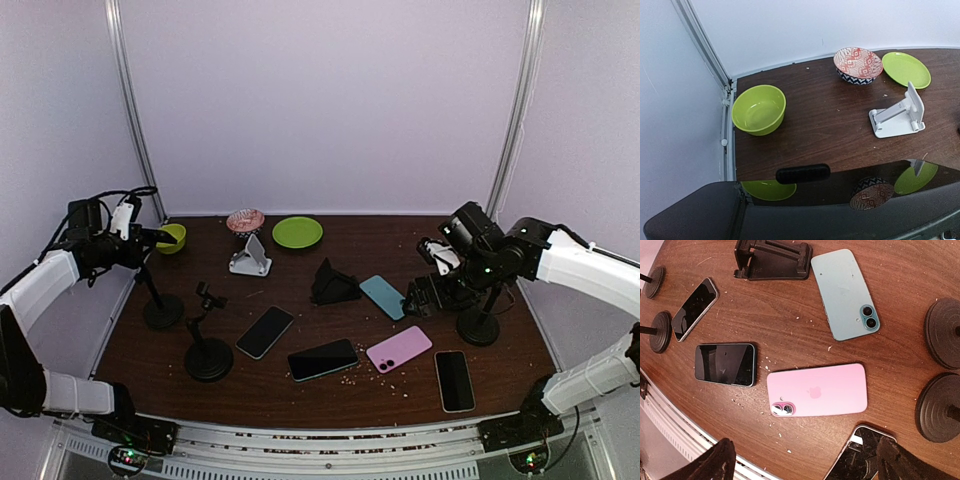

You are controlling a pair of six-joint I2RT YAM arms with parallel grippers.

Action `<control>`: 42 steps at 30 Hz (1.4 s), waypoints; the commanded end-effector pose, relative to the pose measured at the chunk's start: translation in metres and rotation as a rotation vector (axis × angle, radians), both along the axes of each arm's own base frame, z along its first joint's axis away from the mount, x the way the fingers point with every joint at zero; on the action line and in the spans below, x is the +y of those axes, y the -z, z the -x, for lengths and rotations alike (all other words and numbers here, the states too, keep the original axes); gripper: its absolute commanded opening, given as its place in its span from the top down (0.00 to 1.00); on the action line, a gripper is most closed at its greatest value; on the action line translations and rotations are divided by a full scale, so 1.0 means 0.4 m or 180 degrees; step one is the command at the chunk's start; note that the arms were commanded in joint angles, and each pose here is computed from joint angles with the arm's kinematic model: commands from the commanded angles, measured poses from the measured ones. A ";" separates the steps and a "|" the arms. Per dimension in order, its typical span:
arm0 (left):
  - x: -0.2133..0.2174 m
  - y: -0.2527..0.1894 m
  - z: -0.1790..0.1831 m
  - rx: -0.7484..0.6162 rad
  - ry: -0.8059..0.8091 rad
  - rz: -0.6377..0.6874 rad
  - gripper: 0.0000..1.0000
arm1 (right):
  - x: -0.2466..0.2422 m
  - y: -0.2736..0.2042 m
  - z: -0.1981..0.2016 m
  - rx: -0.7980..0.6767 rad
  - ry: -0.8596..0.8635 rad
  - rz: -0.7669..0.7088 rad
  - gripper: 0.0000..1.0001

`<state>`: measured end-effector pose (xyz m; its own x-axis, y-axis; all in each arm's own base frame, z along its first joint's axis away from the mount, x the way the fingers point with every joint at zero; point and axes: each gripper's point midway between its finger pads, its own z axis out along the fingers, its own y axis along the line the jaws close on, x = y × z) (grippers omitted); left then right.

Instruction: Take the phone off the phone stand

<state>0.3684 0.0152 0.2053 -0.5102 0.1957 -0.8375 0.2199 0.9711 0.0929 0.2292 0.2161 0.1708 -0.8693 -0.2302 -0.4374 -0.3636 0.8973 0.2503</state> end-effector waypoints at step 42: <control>-0.584 -0.576 0.109 -0.0830 0.1730 0.1504 1.00 | 0.190 -0.489 0.055 -0.3364 -0.1994 -0.0507 0.07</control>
